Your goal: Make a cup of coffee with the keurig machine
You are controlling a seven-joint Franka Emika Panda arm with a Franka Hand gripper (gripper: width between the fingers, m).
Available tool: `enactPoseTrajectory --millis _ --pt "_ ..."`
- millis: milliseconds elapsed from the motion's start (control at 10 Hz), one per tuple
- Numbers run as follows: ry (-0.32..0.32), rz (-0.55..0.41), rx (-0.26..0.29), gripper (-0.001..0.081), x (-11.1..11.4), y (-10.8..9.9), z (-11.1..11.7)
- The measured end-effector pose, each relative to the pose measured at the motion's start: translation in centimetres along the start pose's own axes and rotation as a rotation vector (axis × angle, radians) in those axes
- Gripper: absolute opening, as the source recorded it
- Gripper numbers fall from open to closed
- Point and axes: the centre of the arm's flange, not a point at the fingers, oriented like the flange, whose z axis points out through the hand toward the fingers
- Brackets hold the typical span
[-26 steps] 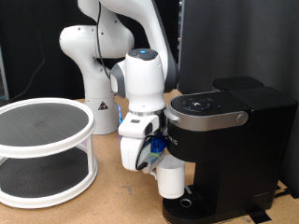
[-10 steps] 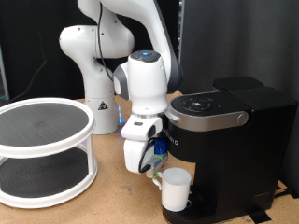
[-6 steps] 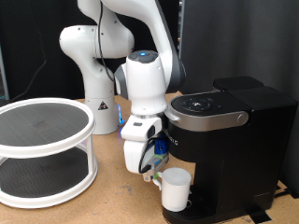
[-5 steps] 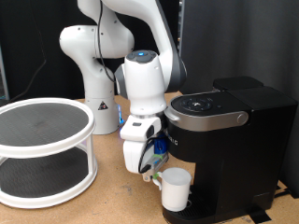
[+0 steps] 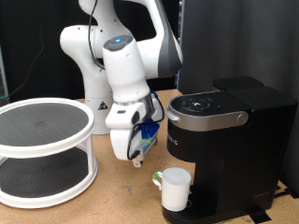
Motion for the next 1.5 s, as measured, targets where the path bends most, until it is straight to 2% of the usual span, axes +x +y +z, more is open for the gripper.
enactPoseTrajectory --millis 500,600,700,800,1100,1300,1500 --pt "0.03 0.007 -0.012 0.0806 -0.9 0.4 -5.8" --pt "0.035 -0.003 -0.03 0.0806 -0.9 0.4 -7.1" --pt "0.03 -0.007 -0.05 0.0806 -1.5 0.4 -7.8" --pt "0.03 -0.002 -0.044 0.0806 -1.5 0.4 -7.7" --pt "0.07 -0.012 0.042 0.0806 -1.4 0.2 -8.3" --pt "0.092 -0.004 0.1 0.0806 -0.9 -0.8 -10.4" --pt "0.119 -0.016 0.127 0.0806 -0.5 -2.0 -13.1"
